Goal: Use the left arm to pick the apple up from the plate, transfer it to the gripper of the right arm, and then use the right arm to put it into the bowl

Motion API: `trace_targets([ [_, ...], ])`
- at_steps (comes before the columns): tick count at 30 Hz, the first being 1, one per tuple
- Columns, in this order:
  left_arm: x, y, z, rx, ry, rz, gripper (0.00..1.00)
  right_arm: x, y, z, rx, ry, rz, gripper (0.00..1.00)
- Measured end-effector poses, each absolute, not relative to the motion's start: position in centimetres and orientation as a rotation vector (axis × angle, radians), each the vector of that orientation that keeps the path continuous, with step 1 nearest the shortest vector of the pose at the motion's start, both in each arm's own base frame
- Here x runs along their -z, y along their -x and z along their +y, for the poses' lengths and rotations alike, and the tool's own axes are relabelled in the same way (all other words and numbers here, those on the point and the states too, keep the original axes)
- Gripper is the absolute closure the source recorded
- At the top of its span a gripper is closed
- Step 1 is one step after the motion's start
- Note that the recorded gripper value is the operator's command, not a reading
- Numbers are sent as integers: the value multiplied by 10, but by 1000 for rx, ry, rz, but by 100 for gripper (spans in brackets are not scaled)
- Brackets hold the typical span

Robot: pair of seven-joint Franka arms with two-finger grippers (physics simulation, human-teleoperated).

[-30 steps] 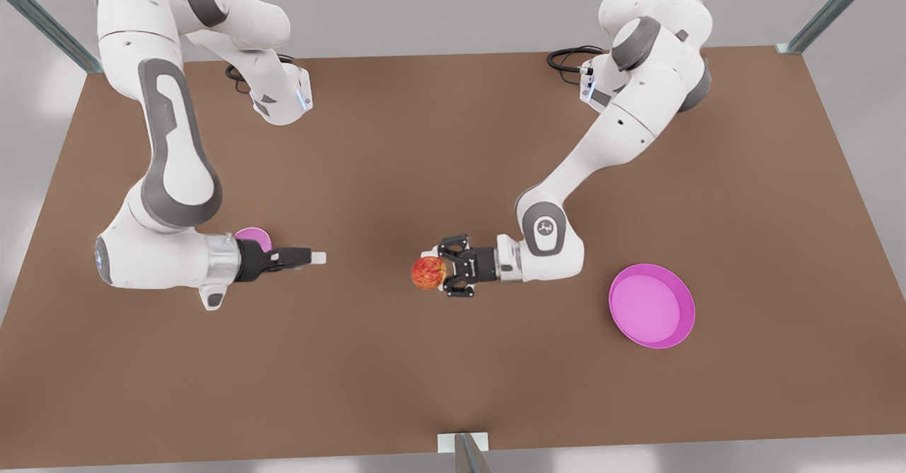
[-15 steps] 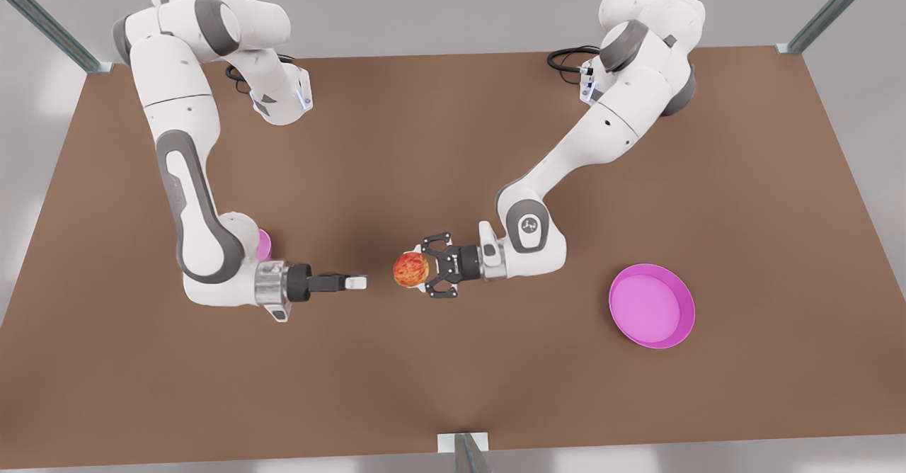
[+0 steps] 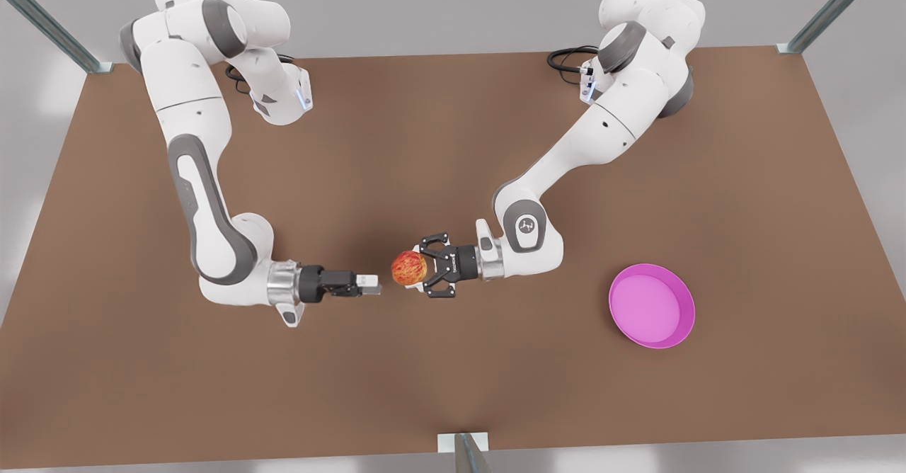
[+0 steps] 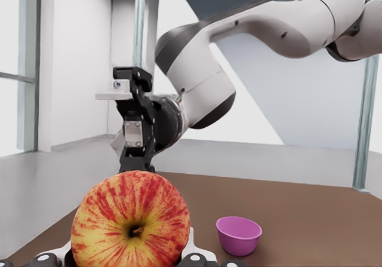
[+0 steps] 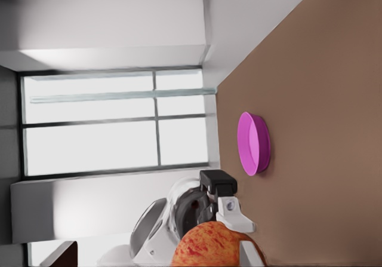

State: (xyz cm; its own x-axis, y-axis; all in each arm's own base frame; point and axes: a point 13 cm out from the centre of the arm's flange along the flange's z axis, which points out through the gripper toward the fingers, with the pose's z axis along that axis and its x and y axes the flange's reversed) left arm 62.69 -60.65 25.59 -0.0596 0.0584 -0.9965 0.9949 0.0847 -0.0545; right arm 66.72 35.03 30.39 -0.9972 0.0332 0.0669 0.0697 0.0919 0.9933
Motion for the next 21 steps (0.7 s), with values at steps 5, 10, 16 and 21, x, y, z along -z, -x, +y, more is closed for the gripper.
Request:
trace_targets([
  [5, -255, -627, -606, 1130, -1186, 1306, 28, -273, -642, 356, 2056, 58, -2317, 0],
  [10, -255, -625, -608, 1108, -1204, 1285, 28, -276, -619, 363, 2057, -10, -2327, 0],
  [16, -253, -621, -614, 1088, -1223, 1269, 28, -275, -617, 381, 2090, -56, -2348, 0],
  [21, -252, -619, -617, 1074, -1233, 1260, 28, -275, -628, 380, 2126, -48, -2379, 0],
])
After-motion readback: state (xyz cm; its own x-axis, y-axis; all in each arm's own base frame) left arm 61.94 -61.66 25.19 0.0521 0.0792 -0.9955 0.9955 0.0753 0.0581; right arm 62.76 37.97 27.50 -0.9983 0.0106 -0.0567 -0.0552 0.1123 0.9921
